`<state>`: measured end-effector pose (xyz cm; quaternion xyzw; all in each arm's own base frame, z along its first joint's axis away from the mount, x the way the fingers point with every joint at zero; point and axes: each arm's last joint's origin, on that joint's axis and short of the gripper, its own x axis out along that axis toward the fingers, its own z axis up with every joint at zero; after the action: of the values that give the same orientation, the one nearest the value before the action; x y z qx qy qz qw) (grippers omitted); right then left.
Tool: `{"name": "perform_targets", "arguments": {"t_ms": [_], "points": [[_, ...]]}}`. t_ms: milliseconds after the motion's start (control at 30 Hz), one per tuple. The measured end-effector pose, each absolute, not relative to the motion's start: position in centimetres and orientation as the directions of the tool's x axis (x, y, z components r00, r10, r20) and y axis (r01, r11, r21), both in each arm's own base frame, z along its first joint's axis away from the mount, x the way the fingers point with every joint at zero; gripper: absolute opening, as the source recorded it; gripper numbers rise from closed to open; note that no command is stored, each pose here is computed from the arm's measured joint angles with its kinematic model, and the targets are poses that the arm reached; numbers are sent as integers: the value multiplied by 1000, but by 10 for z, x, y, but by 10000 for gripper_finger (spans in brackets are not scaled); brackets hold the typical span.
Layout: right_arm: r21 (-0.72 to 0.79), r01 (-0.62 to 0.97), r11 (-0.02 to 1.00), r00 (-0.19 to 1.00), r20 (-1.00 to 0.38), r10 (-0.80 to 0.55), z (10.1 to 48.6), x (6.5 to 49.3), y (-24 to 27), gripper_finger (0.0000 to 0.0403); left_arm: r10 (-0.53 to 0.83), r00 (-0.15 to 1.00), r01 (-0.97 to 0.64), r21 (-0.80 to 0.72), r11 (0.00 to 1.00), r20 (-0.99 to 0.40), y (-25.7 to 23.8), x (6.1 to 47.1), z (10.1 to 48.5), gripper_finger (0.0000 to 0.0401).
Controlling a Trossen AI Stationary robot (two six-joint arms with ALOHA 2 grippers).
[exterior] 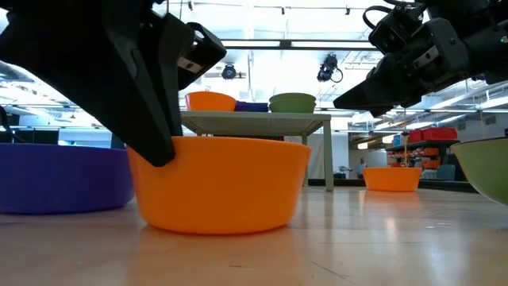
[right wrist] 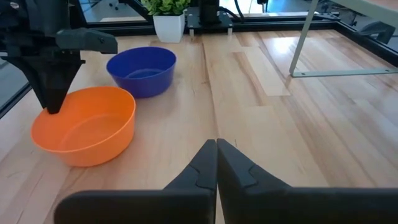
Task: Pick & Place Mini bowls
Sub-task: Stack the orange bowl on the orange bowl on the shelf
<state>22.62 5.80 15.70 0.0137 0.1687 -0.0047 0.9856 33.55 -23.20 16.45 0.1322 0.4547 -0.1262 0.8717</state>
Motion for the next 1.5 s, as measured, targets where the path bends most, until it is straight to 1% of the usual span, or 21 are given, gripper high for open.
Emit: {"name": "perform_targets", "arguments": {"t_ms": [33, 133, 233, 300, 433, 567, 667, 800, 900, 1000, 1133, 1233, 1400, 1500], "points": [[25, 14, 1000, 943, -333, -5, 157, 226, 58, 7, -99, 555, 342, 119, 932, -826, -232, 336, 165, 11], [25, 14, 1000, 943, -333, -5, 157, 226, 58, 7, -84, 562, 339, 136, 931, -823, -230, 336, 165, 10], [25, 14, 1000, 943, -332, -4, 157, 226, 58, 7, -60, 574, 342, 173, 924, -816, -226, 333, 176, 7], [25, 14, 1000, 943, -332, -5, 157, 226, 58, 7, -34, 595, 321, 199, 926, -803, -221, 329, 191, 6], [25, 14, 1000, 943, -332, -5, 157, 226, 58, 7, 39, 672, 232, 260, 937, -740, -199, 318, 237, 6], [25, 14, 1000, 944, -331, -5, 157, 226, 58, 7, 101, 755, 135, 305, 943, -648, -161, 307, 290, 5], [24, 13, 1000, 945, -328, -5, 157, 226, 58, 7, 167, 776, 60, 333, 941, -609, -121, 304, 327, 5], [25, 14, 1000, 945, -326, -5, 158, 227, 58, 7, 305, 720, -28, 412, 911, -624, -62, 305, 364, 5], [24, 14, 1000, 945, -327, -5, 158, 226, 58, 7, 381, 659, -68, 453, 889, -649, -22, 304, 381, 5], [22, 14, 1000, 943, -333, -6, 157, 226, 58, 7, 397, 610, -94, 435, 896, -686, 13, 301, 386, 5], [13, 12, 1000, 940, -342, -7, 156, 226, 58, 6, 398, 541, -142, 386, 912, -741, 49, 294, 382, 5], [-7, 5, 1000, 938, -347, -7, 156, 226, 58, 7, 383, 511, -163, 351, 922, -770, 66, 293, 377, 6], [-20, 13, 1000, 938, -346, -19, 156, 226, 57, 7, 409, 482, -218, 347, 912, -775, 87, 290, 375, 6], [-25, 29, 999, 938, -345, -36, 156, 226, 55, 7, 399, 448, -239, 323, 916, -800, 99, 290, 368, 6]]}}
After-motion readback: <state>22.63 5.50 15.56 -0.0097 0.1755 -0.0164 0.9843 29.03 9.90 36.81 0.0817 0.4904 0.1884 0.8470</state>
